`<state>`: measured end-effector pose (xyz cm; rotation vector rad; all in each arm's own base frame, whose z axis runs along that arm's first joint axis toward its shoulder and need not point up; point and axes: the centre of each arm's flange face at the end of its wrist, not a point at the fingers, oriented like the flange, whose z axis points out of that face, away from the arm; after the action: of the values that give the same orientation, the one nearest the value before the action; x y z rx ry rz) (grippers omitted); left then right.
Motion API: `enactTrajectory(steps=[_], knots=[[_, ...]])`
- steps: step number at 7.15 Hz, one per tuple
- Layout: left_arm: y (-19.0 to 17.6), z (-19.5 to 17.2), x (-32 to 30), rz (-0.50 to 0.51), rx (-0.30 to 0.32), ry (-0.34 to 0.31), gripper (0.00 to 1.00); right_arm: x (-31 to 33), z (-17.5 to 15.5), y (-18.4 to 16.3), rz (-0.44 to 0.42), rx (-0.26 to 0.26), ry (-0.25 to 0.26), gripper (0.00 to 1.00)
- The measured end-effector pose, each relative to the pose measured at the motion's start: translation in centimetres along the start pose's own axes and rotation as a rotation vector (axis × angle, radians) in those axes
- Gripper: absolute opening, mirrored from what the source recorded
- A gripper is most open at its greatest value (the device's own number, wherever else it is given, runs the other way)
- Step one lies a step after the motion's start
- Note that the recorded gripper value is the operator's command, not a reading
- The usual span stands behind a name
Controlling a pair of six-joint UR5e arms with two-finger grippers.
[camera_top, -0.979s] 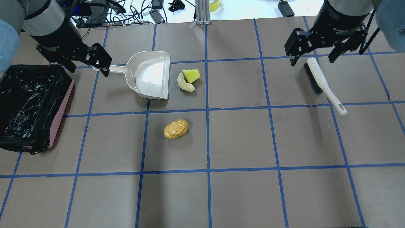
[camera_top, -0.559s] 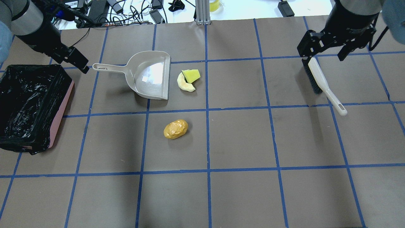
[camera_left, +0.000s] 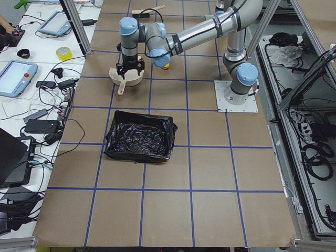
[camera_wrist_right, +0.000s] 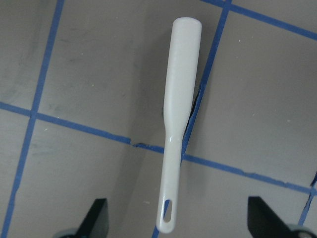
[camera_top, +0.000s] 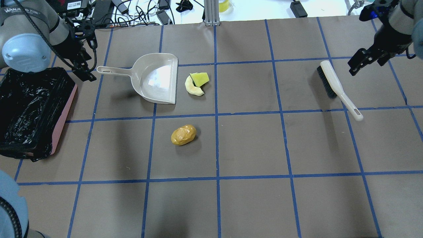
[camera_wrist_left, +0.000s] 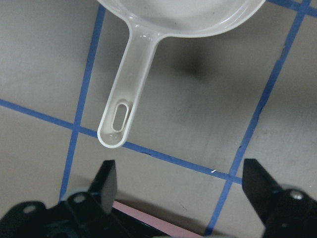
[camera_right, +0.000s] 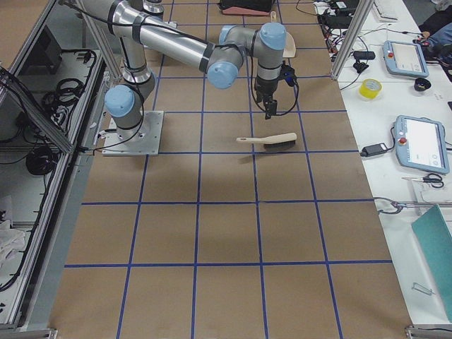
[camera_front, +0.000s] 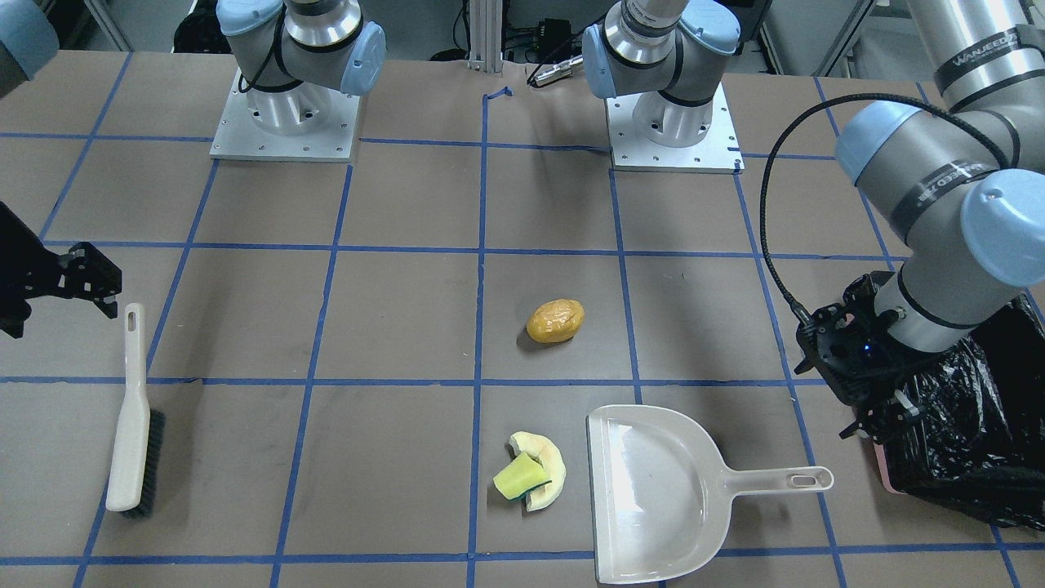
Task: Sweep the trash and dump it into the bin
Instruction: 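Grasp the white dustpan handle with the left gripper while the right grasps the brush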
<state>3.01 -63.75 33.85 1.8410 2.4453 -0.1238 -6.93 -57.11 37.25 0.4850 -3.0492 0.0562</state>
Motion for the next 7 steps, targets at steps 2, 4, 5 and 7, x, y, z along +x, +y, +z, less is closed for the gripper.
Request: enactTrajectory(steps=[2, 4, 5, 7], knots=[[-0.1, 3.1, -1.5, 0.182, 0.003, -0.023, 0.92, 0.6, 5.3, -0.4, -0.023, -0.048, -0.032, 1.0], [-0.8, 4.9, -2.5, 0.291, 0.015, -0.042, 0.92, 0.9, 8.4, -0.5, -0.032, -0.1, -0.052, 1.0], [-1.5, 6.0, -3.0, 0.307, 0.045, -0.037, 0.92, 1.1, 9.6, -0.5, -0.035, -0.131, -0.048, 1.0], [-3.0, 7.9, -3.8, 0.312, 0.083, -0.018, 0.92, 1.4, 11.6, -0.4, -0.034, -0.175, -0.05, 1.0]])
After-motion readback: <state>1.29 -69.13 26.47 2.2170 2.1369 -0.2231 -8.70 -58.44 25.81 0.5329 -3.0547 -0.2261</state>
